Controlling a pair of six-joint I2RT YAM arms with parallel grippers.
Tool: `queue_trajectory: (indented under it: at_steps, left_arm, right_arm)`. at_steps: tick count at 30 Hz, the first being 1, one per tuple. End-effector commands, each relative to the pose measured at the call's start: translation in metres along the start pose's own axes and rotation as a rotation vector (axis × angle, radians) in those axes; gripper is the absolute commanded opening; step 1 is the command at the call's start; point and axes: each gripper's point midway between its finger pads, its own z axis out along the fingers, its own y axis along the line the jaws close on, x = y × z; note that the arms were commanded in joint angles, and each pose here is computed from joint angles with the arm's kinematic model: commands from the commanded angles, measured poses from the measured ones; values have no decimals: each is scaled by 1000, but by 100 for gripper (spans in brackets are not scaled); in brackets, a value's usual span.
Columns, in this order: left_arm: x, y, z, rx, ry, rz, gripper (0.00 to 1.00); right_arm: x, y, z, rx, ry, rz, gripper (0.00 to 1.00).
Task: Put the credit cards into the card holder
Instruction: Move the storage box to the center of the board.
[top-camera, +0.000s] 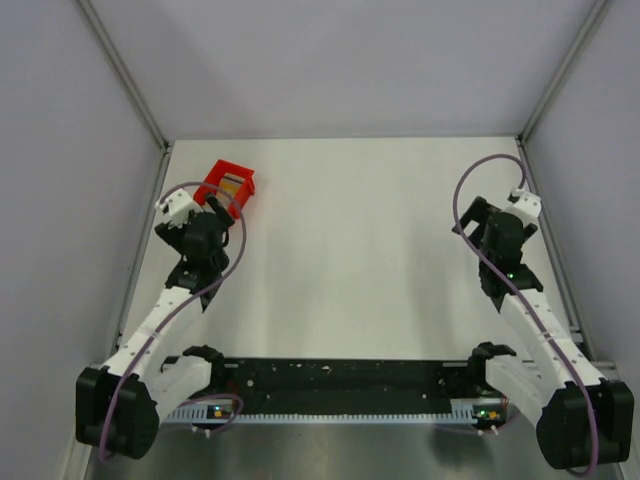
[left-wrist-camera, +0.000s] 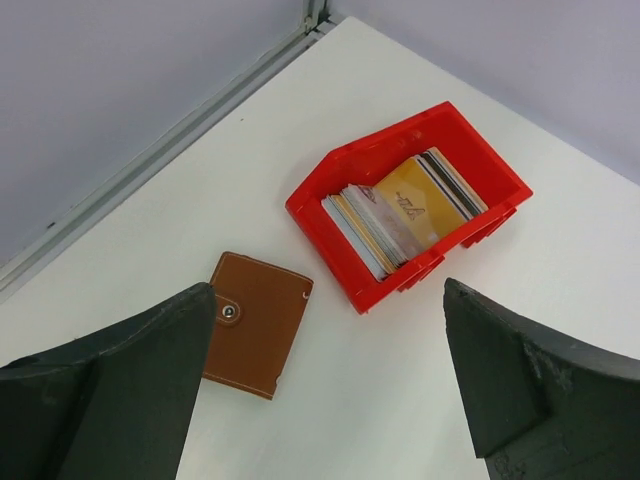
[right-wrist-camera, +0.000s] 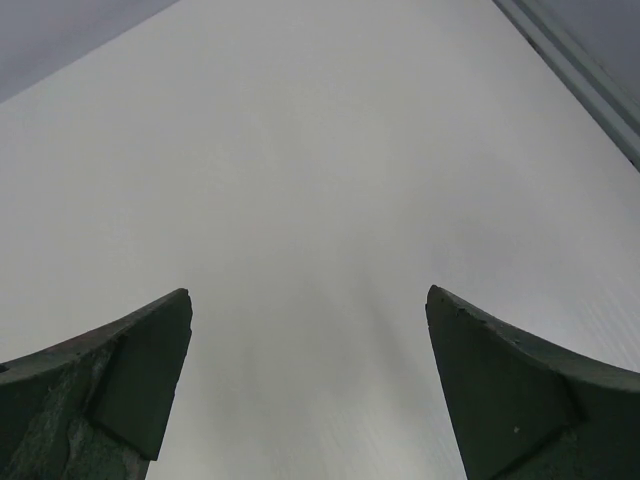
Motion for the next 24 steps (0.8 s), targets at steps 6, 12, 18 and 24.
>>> queue_trajectory:
  at_steps: [6, 12, 18, 24]
  left_arm:
    - [-25, -52, -18, 177, 191, -184, 98]
    - [-25, -106, -16, 431, 269, -112, 98]
    - [16, -140, 16, 458, 446, 36, 98]
    - [36, -147, 80, 295, 477, 149, 98]
  right_arm:
    - [-2, 63, -39, -392, 99, -50, 99]
    - [10, 71, -46, -426, 190, -10, 99]
    - [16, 67, -50, -403, 262, -42, 99]
    - [26, 67, -56, -418, 305, -36, 99]
